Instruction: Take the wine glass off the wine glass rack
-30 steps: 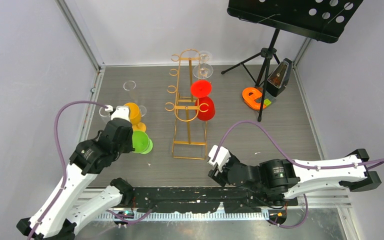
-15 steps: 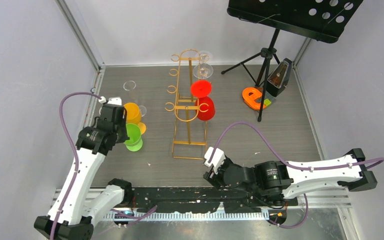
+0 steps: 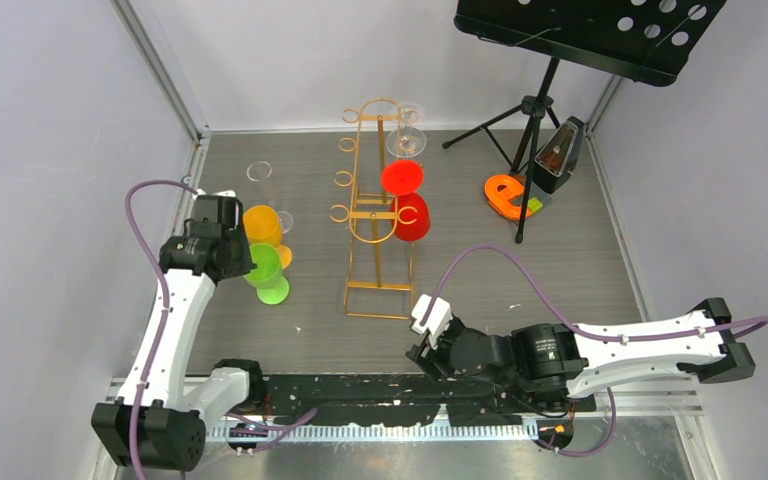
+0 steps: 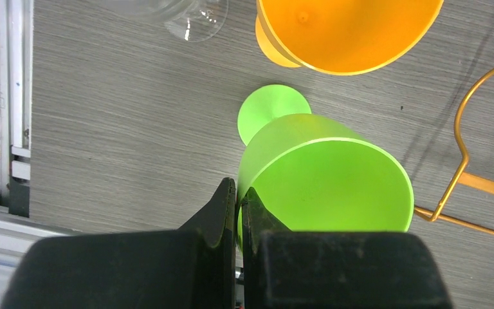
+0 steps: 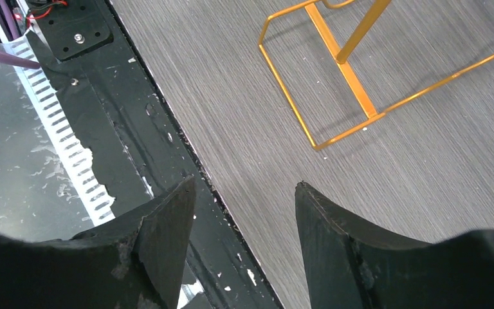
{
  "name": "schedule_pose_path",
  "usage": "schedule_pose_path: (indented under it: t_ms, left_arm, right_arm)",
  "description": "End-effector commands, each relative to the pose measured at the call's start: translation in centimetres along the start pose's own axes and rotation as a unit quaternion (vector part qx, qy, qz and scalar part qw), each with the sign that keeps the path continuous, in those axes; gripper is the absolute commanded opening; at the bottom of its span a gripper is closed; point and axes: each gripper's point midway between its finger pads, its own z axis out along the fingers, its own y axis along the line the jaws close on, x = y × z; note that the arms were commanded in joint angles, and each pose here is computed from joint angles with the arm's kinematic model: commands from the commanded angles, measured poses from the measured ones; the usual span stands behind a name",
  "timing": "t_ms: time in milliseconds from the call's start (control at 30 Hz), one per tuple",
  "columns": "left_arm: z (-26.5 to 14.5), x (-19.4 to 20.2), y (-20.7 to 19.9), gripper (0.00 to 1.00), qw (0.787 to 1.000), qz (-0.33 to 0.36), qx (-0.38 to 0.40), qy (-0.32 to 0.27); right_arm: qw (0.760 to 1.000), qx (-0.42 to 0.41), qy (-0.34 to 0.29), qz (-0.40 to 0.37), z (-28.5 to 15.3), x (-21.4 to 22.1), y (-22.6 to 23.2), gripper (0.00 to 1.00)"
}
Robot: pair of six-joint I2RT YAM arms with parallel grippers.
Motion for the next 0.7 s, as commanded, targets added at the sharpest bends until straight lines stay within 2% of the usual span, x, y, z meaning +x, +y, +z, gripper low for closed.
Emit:
schedule_pose_path:
  t_ms: [0,333,533,667]
  left_arm:
    - [0.8,-1.2,-0.8,0.00,1.000,-0.006,0.024,-0.006]
    - [2.4,-0.8,-0.3,0.01,1.000,-0.019,0.014,0.020]
    - [2.1,-1.0,-0.5,0.26,1.000,-0.020,0.022,0.010]
    - [1.4,-1.5,-0.4,0.34,1.000,-0.023,0.022,-0.003]
  right_arm:
    - [0.999,-0.009,-0.032,0.026,-0.2,-1.5,0.3,0.65]
    - [0.999,-0.013,-0.033,0.035,-0.4,-1.0,0.3,0.67]
    - [0.998,-0.002,-0.040,0.043,-0.8,-1.2,-0.3,0.69]
    - [0.998,0.007,-0.048,0.046,-1.1,-1.7,-0.8,0.72]
